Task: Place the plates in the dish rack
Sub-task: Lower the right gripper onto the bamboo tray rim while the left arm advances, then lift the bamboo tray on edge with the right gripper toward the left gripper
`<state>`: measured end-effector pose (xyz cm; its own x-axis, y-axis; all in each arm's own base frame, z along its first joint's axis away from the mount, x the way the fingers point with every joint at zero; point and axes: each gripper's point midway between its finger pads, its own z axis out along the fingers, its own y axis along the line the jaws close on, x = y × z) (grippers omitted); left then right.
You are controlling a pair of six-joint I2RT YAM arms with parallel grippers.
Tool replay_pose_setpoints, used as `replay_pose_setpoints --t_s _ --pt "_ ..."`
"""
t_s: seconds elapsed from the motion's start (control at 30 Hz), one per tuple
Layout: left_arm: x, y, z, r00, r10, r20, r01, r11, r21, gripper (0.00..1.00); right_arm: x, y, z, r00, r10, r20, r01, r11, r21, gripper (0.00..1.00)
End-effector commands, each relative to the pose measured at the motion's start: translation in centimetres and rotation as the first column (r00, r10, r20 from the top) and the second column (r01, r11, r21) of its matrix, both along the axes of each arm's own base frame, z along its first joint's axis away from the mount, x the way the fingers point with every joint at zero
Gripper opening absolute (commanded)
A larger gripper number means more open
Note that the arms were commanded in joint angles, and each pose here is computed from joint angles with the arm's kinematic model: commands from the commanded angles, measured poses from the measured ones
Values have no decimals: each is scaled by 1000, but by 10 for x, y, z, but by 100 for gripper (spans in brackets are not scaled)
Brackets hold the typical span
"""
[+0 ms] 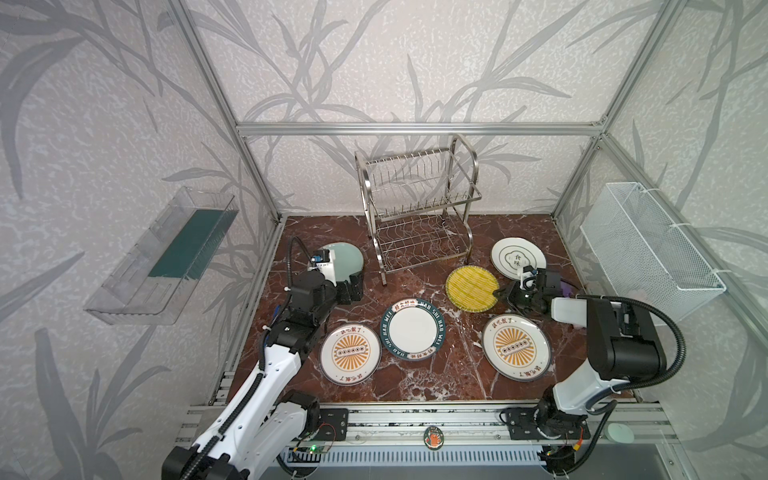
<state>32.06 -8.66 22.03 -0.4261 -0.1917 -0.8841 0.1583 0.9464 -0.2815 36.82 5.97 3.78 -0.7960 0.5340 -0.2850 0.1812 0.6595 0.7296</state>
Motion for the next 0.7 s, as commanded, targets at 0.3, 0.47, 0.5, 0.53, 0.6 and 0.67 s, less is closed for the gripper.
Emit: replay_pose_setpoints --t_s 0.3,0.47,0.5,0.53,0.6,0.67 --pt "1 2 7 1000 14 -13 -14 1000 9 92 -3 -3 29 998 15 65 -15 1000 -14 0" --pt "3 0 11 999 18 -44 -18 1000 -4 88 -5 -3 50 994 33 103 -32 999 -14 0" --pt "3 -1 13 999 12 -47 -12 1000 -10 88 -5 -3 55 992 35 117 -34 999 -13 0" --pt "3 -3 13 999 3 -51 -4 1000 -15 87 -6 -2 61 991 43 130 -42 999 -13 0" --pt "4 -6 13 998 -10 -60 8 1000 -25 87 -9 -2 71 988 52 145 -49 999 -21 0" --pt "5 -9 14 998 -22 -65 19 999 -36 86 -11 -2 82 984 65 166 -60 998 -36 0"
